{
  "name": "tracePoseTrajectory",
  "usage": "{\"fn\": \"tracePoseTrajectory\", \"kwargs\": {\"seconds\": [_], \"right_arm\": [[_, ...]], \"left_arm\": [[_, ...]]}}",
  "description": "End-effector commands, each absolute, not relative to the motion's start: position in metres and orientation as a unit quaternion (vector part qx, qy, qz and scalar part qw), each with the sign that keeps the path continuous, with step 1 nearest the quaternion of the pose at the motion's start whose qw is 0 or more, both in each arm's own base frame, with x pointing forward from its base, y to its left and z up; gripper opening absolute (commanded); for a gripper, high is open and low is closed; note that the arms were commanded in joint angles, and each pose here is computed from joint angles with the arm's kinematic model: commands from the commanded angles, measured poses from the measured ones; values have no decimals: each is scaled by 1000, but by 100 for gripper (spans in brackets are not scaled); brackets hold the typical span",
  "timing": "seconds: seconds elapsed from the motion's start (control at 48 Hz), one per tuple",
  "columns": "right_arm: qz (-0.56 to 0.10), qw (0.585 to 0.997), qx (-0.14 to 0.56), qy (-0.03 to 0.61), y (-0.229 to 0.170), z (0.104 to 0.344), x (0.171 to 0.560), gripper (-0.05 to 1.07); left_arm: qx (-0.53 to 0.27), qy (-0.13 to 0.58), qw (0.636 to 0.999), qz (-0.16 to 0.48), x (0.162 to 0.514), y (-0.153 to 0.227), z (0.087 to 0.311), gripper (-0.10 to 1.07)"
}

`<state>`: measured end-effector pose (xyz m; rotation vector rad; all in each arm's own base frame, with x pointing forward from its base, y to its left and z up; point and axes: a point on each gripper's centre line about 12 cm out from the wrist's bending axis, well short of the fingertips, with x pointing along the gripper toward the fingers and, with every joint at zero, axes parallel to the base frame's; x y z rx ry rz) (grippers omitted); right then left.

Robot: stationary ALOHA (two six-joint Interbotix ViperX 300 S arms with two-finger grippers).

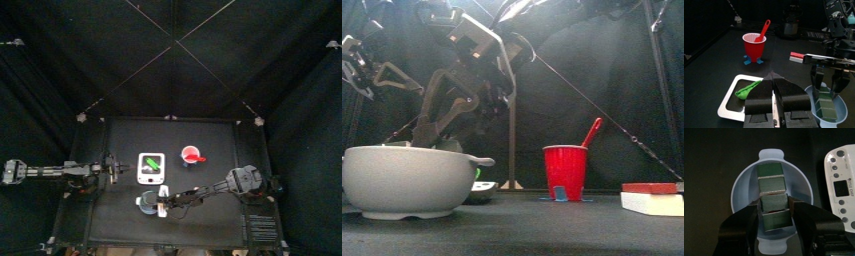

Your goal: Place sushi roll right of bowl

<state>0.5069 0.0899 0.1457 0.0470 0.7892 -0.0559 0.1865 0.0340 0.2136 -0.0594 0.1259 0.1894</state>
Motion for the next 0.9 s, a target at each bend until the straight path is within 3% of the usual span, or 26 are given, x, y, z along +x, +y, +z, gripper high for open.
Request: {"fn": "tracePoseTrajectory", "kwargs": {"seconds": [0.0, 0.417, 0.875], "right_arm": [[-23, 938, 31, 345, 90, 185, 511, 70], [-21, 943, 44, 330, 88, 212, 491, 70], [3, 938, 29, 345, 94, 221, 419, 70]], "left_arm": [[-30, 54, 993, 96, 189, 35, 219, 32], [-29, 54, 993, 96, 189, 35, 219, 32], [-29, 52, 994, 96, 189, 35, 220, 32]]}}
